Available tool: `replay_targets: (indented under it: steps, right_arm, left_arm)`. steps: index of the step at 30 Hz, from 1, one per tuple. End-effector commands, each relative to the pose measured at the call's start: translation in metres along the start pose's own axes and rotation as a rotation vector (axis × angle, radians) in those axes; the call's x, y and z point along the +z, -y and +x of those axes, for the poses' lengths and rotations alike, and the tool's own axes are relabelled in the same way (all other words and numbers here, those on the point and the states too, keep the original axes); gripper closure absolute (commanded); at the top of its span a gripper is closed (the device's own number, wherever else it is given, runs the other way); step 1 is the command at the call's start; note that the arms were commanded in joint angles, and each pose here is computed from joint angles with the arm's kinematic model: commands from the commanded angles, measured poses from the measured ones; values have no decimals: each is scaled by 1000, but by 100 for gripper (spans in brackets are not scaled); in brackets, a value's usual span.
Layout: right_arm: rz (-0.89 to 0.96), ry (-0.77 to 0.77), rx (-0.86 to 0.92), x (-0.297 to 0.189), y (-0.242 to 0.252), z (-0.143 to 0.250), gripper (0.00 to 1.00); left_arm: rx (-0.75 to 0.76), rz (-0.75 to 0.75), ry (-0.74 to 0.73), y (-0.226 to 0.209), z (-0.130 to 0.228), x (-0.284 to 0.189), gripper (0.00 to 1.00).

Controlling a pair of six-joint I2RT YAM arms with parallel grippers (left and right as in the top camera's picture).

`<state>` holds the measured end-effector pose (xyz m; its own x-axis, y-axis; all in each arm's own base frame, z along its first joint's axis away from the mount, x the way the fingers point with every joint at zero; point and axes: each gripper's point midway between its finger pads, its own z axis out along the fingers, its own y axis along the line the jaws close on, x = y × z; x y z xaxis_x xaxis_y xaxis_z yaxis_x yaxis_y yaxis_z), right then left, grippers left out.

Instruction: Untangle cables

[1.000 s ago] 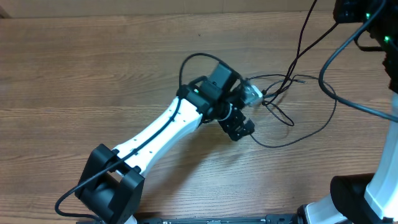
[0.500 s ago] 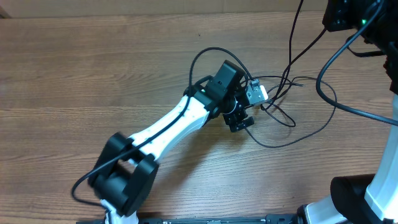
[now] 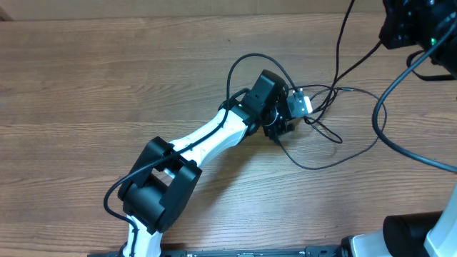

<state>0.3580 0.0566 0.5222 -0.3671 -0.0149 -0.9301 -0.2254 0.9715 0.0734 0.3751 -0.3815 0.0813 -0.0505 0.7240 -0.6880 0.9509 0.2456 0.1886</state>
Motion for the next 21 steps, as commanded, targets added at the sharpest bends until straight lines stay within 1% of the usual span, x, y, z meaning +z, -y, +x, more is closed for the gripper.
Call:
replay_targets:
  steps: [1,2,3,8,11,12,13,16,18,21]
  right_arm:
    - [-5,38,-3,-14,-3,-8,96]
    - [-6,35,-2,-14,-3,-7,96]
    - [-6,33,-2,-14,-3,-7,96]
    - [-4,21,0,-14,-3,-4,96]
    - [40,15,1,-14,5,-2,96]
    - [77,8,3,-14,11,-1,96]
    - [148,-7,5,-16,23,3,96]
    - [271,-41,6,-19,44,12,96]
    - [352,-54,16,-23,57,15,96]
    - [436,-47,43,-28,71,15,96]
  left_arm:
    - [-21,-15,15,-6,-1,1,81]
    - [-33,-17,19,-7,-2,0,91]
    - [-44,-19,22,-8,-3,0,96]
    - [-70,-21,15,-8,-1,0,96]
    - [-88,-73,-31,-17,9,-1,96]
    - [-131,-129,-64,-26,15,-3,96]
    - [-199,-233,-119,-43,27,-8,96]
    - [-279,-442,-217,-75,48,-31,96]
    - [-310,-572,-261,-95,54,-57,96]
    - [-362,-737,-272,-120,51,-104,96]
